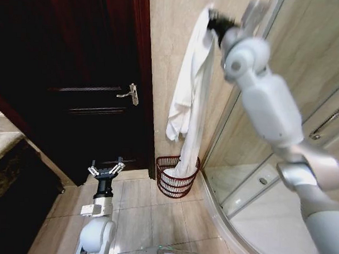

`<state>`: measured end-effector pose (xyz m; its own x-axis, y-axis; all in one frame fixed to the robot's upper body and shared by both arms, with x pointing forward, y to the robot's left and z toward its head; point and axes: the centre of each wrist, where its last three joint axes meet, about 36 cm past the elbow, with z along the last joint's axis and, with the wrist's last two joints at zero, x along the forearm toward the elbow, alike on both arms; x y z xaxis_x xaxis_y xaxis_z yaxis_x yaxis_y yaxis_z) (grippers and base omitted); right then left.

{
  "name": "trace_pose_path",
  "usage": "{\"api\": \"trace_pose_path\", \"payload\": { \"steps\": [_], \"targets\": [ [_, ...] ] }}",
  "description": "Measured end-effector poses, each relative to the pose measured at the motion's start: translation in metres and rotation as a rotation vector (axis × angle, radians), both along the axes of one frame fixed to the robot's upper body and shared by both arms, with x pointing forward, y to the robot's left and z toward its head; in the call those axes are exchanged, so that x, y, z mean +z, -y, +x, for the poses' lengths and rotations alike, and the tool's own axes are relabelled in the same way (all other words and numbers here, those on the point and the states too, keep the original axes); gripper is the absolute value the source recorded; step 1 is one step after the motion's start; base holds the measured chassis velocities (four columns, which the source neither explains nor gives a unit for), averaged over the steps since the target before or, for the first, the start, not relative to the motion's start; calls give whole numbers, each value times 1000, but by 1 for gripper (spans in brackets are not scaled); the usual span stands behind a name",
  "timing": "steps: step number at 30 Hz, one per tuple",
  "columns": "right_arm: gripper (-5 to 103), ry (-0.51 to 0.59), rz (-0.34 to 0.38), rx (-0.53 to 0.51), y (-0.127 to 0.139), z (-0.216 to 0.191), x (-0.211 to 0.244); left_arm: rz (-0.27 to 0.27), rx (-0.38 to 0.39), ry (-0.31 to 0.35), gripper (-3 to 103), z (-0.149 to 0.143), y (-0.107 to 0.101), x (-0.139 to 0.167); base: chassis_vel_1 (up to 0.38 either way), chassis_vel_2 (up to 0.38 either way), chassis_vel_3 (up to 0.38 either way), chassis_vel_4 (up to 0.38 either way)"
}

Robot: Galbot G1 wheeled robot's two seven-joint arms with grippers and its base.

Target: Discard the used towel into the hamper.

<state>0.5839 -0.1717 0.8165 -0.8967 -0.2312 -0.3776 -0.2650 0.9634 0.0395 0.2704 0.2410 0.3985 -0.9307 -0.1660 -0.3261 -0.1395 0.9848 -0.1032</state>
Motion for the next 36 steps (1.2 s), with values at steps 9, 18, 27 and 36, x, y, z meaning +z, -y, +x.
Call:
{"api": "trace_pose_path", "payload": {
  "steps": [9,18,27,36],
  "targets": [
    [2,-39,21,-3,6,3,-44,2,-2,-8,100,1,1,-2,0,0,0,0],
    [2,-88,48,-15,17,-6,-99,1,1,-24,100,1,1,-9,0,0,0,0],
    [2,-126,65,-33,11,1,-139,3,-5,-40,100,-3,0,-12,0,0,0,0],
    [2,-183,38,-62,9,-5,-205,-9,-1,-49,100,-1,2,-21,0,0,0,0]
  ]
}}
